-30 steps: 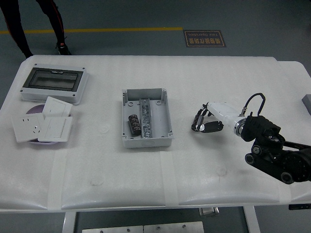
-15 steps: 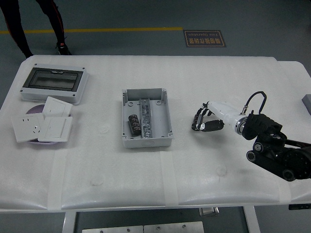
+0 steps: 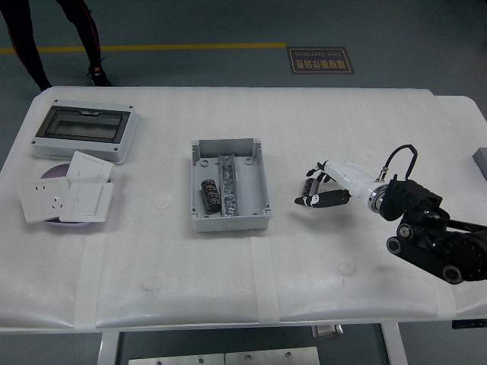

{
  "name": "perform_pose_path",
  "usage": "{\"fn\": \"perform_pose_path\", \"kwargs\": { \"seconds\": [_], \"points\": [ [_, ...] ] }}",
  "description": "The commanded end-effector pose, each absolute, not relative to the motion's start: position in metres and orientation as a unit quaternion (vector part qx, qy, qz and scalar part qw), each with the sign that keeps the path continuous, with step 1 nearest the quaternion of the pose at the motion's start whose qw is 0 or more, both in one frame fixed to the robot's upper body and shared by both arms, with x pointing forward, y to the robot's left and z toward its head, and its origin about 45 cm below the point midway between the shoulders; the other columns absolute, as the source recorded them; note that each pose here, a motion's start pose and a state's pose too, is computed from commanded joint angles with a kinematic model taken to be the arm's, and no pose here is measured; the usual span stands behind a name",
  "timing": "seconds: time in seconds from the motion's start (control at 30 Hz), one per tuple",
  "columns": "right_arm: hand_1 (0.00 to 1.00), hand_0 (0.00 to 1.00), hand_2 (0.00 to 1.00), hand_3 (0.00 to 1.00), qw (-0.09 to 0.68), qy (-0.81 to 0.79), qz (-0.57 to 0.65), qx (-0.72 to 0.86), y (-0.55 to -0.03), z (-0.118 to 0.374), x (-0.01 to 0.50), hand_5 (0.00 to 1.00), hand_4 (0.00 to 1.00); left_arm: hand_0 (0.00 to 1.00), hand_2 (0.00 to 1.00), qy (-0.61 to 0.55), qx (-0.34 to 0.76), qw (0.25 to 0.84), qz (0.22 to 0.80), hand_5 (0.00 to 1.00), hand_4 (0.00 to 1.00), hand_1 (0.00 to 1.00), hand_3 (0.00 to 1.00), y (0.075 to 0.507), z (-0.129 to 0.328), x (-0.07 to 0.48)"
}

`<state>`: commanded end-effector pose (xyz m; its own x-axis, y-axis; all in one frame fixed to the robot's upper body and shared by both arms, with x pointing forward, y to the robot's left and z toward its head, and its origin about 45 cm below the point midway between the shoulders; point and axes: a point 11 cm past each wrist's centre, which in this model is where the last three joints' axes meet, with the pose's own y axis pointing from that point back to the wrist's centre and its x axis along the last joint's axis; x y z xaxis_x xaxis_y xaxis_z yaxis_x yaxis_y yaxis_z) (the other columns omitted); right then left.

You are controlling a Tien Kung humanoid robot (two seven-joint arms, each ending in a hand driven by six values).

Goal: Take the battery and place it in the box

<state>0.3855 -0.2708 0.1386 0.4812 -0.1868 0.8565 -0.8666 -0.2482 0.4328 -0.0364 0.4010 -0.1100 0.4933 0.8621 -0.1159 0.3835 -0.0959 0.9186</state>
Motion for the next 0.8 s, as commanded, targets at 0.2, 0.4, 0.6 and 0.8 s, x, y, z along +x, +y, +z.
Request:
{"fn": "perform_pose_path", "kwargs": {
  "seconds": [0.2,0.4,0.6,0.8],
  "points": [
    [0.696,0.889,0.658,0.781,0.489,-0.372,0.355,0.704,-0.2707,0.1377,0.3848,0.719,0.998,0.72,0.379,0.446,0.697,0.504,0.247,0.002,0.116,0.686,0.492,0.4007,-0.1105,-0.0353],
    [0.688,0.886,0.65,0.768,0.488,-0.373,0.367,0.699,-0.2682,0.1384,0.384,0.728,0.998,0.724,0.394,0.447,0.693,0.505,0.257,0.002,0.13,0.691,0.495,0.4006,-0.111,-0.0335],
    [0.678,0.874,0.619,0.713,0.492,-0.371,0.373,0.694,-0.2692,0.1354,0.3824,0.541,0.934,0.724,0.395,0.447,0.691,0.505,0.259,0.002,0.159,0.691,0.496,0.4005,-0.1112,-0.0335],
    [0.653,0.846,0.559,0.648,0.495,-0.369,0.376,0.691,-0.2696,0.1331,0.3812,0.294,0.741,0.724,0.402,0.447,0.691,0.504,0.261,0.002,0.18,0.692,0.495,0.4011,-0.1111,-0.0331]
  ]
}}
